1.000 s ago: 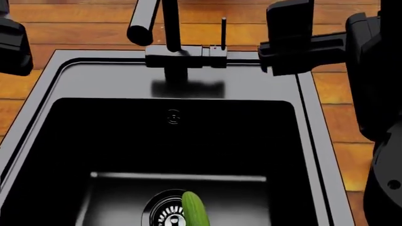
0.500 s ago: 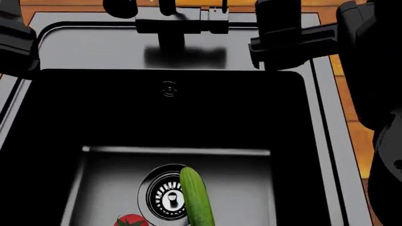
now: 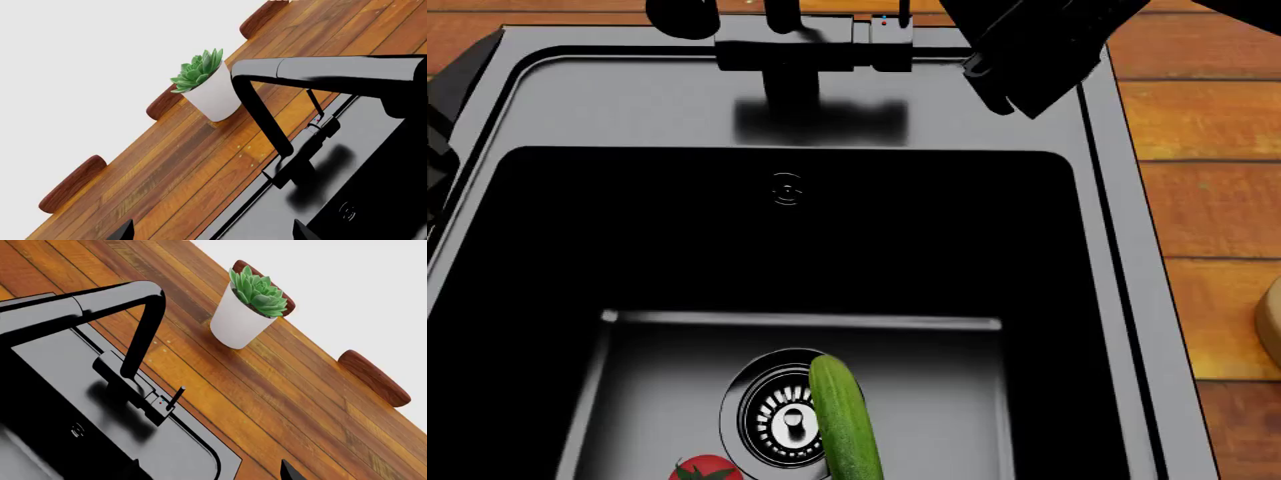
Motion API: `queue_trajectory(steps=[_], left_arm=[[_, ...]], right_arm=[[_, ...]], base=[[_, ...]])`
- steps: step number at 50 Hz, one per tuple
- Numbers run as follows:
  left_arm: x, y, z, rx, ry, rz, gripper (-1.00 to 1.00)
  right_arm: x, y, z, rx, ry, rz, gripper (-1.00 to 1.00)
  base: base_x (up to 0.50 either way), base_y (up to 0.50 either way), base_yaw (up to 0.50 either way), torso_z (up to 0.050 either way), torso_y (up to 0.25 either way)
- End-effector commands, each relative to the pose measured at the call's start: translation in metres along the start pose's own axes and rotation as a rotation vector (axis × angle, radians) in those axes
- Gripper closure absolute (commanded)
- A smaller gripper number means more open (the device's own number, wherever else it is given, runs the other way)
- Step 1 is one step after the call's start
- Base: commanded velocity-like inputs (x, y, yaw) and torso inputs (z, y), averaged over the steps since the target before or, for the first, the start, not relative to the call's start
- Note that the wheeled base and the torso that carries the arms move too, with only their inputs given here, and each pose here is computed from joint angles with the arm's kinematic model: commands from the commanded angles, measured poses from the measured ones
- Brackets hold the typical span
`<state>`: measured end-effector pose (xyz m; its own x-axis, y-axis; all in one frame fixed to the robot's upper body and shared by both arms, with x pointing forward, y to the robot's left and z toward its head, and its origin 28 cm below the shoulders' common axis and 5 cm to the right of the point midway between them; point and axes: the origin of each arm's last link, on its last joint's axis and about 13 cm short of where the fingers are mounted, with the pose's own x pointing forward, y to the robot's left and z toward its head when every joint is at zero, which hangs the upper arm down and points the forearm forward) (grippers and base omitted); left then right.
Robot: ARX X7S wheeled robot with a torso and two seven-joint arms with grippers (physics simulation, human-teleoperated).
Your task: Pick the vegetables from the sink and place them on the cutting board.
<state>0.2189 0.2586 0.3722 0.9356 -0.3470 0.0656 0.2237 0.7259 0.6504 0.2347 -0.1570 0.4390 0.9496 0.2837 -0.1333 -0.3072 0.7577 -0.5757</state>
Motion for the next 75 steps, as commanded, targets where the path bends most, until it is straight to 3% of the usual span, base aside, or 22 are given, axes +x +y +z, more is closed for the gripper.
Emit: queue_trajectory(steps=[1, 11, 18, 21, 26, 29, 38, 58, 61, 75], left_arm=[[-0.014, 0.022, 0.009, 0.048, 0.039, -0.139, -1.0], [-0.012, 0.031, 0.012, 0.111, 0.082, -0.373, -1.0], [0.006, 0.031, 0.031, 0.119, 0.067, -0.556, -1.0], [0.013, 0.034, 0.044, 0.136, 0.083, -0.686, -1.0], [0.028, 0.037, 0.061, 0.13, 0.081, -0.796, -1.0], [0.035, 0.033, 0.057, 0.136, 0.118, -0.9, -1.0], [0.047, 0.019, 0.051, 0.103, 0.173, -1.082, -1.0], [0.062, -0.01, 0.035, 0.073, 0.213, -1.241, -1.0], [0.063, -0.014, 0.03, 0.039, 0.229, -1.227, -1.0], [0.067, -0.014, 0.01, 0.036, 0.322, -1.187, -1.0]], right_arm=[[-0.022, -0.024, 0.004, -0.064, 0.1, 0.086, -1.0], [-0.037, -0.027, 0.009, -0.118, 0.192, 0.24, -1.0], [-0.034, -0.02, 0.007, -0.144, 0.288, 0.41, -1.0], [-0.034, -0.021, 0.008, -0.167, 0.337, 0.483, -1.0], [-0.035, -0.023, 0.011, -0.177, 0.347, 0.522, -1.0], [-0.032, -0.024, 0.009, -0.183, 0.346, 0.527, -1.0], [-0.034, -0.028, 0.008, -0.188, 0.344, 0.525, -1.0], [-0.033, -0.02, 0.01, -0.183, 0.331, 0.538, -1.0], [-0.033, -0.02, 0.008, -0.177, 0.332, 0.541, -1.0], [-0.031, -0.017, 0.003, -0.173, 0.329, 0.555, -1.0]], base=[[0.0, 0.0, 0.0, 0.0, 0.0], [0.0, 0.0, 0.0, 0.0, 0.0], [0.0, 0.0, 0.0, 0.0, 0.0], [0.0, 0.0, 0.0, 0.0, 0.0], [0.0, 0.0, 0.0, 0.0, 0.0], [0.0, 0.0, 0.0, 0.0, 0.0], [0.0, 0.0, 0.0, 0.0, 0.0], [0.0, 0.0, 0.0, 0.0, 0.0], [0.0, 0.0, 0.0, 0.0, 0.0], [0.0, 0.0, 0.0, 0.0, 0.0]])
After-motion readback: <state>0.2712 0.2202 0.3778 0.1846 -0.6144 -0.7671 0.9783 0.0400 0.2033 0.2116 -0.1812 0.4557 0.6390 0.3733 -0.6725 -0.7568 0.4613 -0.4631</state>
